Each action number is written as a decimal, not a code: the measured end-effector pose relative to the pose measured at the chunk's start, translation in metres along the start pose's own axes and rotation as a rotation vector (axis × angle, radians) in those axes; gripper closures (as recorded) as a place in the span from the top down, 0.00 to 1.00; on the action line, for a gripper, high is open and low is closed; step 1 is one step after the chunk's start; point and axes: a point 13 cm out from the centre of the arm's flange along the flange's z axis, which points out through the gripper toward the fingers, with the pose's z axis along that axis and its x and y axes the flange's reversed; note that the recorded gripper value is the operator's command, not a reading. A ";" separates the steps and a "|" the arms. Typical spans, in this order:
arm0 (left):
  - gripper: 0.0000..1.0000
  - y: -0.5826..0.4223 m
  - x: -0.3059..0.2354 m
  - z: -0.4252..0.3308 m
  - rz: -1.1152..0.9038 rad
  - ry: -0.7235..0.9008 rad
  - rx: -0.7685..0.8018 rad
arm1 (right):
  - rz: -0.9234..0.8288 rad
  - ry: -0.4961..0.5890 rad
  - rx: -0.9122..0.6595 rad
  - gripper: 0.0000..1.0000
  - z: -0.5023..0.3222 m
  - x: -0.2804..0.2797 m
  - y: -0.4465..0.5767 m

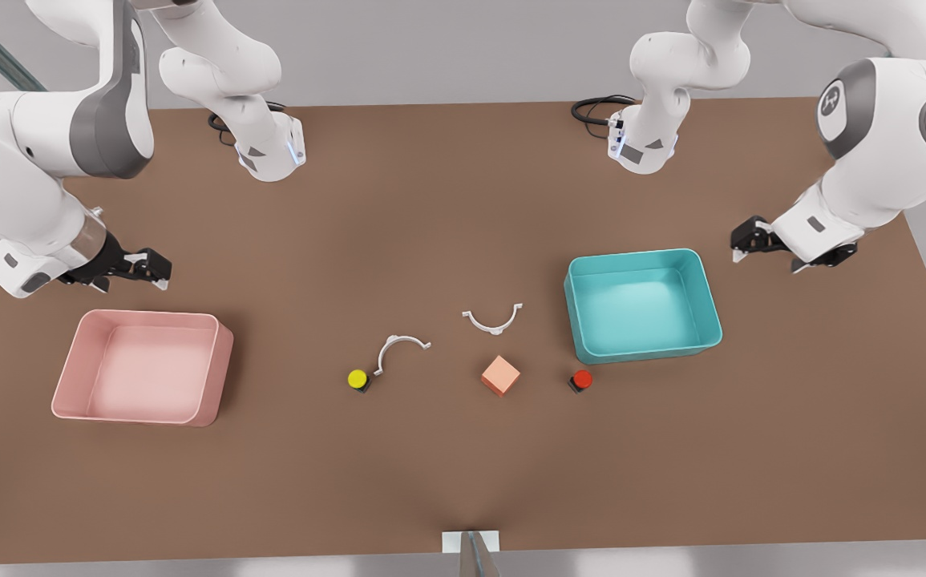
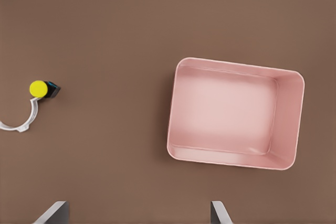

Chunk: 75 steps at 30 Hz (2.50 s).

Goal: Place the red button in the blue storage box with the left arm, and place the yellow button in the pink storage box with the right arm

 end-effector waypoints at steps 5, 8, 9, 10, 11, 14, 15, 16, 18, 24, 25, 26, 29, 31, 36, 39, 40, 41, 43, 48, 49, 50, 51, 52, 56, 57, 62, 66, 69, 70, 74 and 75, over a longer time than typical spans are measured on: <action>1.00 -0.032 -0.024 0.031 0.035 0.041 -0.009 | -0.005 0.023 -0.001 1.00 0.024 -0.013 0.004; 1.00 -0.121 -0.064 0.091 0.175 0.095 -0.029 | -0.044 0.030 -0.005 1.00 0.045 -0.027 0.026; 1.00 -0.147 -0.074 0.112 0.211 0.104 -0.036 | -0.078 0.027 -0.011 1.00 0.054 -0.038 0.044; 1.00 -0.165 -0.083 0.134 0.235 0.112 -0.042 | -0.116 0.030 -0.020 1.00 0.067 -0.048 0.065; 1.00 -0.179 -0.092 0.155 0.254 0.113 -0.048 | -0.167 0.040 -0.034 1.00 0.085 -0.056 0.094; 1.00 -0.209 -0.111 0.208 0.293 0.107 -0.058 | -0.323 0.091 -0.095 1.00 0.168 -0.069 0.192; 1.00 -0.215 -0.120 0.222 0.300 0.097 -0.060 | -0.371 0.098 -0.107 1.00 0.199 -0.072 0.225; 1.00 -0.222 -0.127 0.235 0.308 0.089 -0.063 | -0.405 0.088 -0.119 1.00 0.220 -0.078 0.252; 1.00 -0.234 -0.143 0.254 0.320 0.062 -0.066 | -0.443 0.057 -0.143 1.00 0.248 -0.094 0.290; 1.00 -0.214 -0.176 0.297 0.293 0.017 -0.081 | -0.452 0.034 -0.163 1.00 0.297 -0.108 0.308; 1.00 -0.212 -0.178 0.306 0.293 0.021 -0.082 | -0.452 0.039 -0.164 1.00 0.304 -0.107 0.308; 1.00 -0.211 -0.178 0.314 0.294 0.024 -0.082 | -0.454 0.047 -0.165 1.00 0.311 -0.104 0.308; 1.00 -0.209 -0.178 0.340 0.300 0.043 -0.084 | -0.456 0.067 -0.165 1.00 0.329 -0.097 0.307; 1.00 -0.209 -0.177 0.350 0.304 0.051 -0.084 | -0.456 0.079 -0.162 1.00 0.338 -0.094 0.305; 1.00 -0.204 -0.163 0.372 0.310 0.080 -0.080 | -0.437 0.102 -0.141 1.00 0.358 -0.094 0.284; 1.00 -0.196 -0.141 0.389 0.310 0.096 -0.078 | -0.457 0.128 -0.126 1.00 0.380 -0.087 0.284; 1.00 -0.195 -0.136 0.393 0.311 0.094 -0.077 | -0.464 0.132 -0.125 1.00 0.384 -0.086 0.286; 1.00 -0.192 -0.135 0.395 0.311 0.087 -0.077 | -0.470 0.134 -0.125 1.00 0.387 -0.085 0.287; 1.00 -0.187 -0.134 0.401 0.311 0.074 -0.080 | -0.477 0.139 -0.124 1.00 0.393 -0.083 0.288; 1.00 -0.185 -0.140 0.411 0.320 0.041 -0.082 | -0.491 0.127 -0.129 1.00 0.403 -0.085 0.291; 0.97 -0.185 -0.140 0.414 0.321 0.040 -0.082 | -0.493 0.121 -0.130 0.98 0.404 -0.086 0.292; 0.90 -0.183 -0.141 0.418 0.320 0.039 -0.081 | -0.495 0.115 -0.131 0.90 0.404 -0.088 0.293; 0.84 -0.179 -0.142 0.420 0.316 0.038 -0.081 | -0.497 0.111 -0.132 0.84 0.404 -0.089 0.293; 0.81 -0.177 -0.142 0.422 0.314 0.037 -0.080 | -0.499 0.107 -0.133 0.81 0.404 -0.089 0.293; 0.76 -0.176 -0.145 0.426 0.317 0.031 -0.080 | -0.506 0.101 -0.136 0.81 0.407 -0.090 0.294; 0.76 -0.176 -0.146 0.426 0.318 0.029 -0.080 | -0.507 0.099 -0.136 0.75 0.407 -0.091 0.295; 0.64 -0.178 -0.148 0.426 0.325 0.021 -0.081 | -0.514 0.091 -0.137 0.65 0.407 -0.092 0.295; 0.60 -0.178 -0.149 0.426 0.328 0.019 -0.082 | -0.519 0.088 -0.137 0.64 0.407 -0.093 0.295; 0.53 -0.178 -0.149 0.424 0.330 0.016 -0.082 | -0.521 0.087 -0.138 0.64 0.407 -0.093 0.295; 0.52 -0.179 -0.151 0.423 0.330 0.012 -0.082 | -0.522 0.087 -0.138 0.64 0.407 -0.093 0.295; 0.52 -0.181 -0.160 0.405 0.331 -0.017 -0.084 | -0.526 0.090 -0.139 0.61 0.409 -0.092 0.295; 0.52 -0.182 -0.164 0.388 0.330 -0.038 -0.083 | -0.527 0.090 -0.139 0.61 0.409 -0.093 0.295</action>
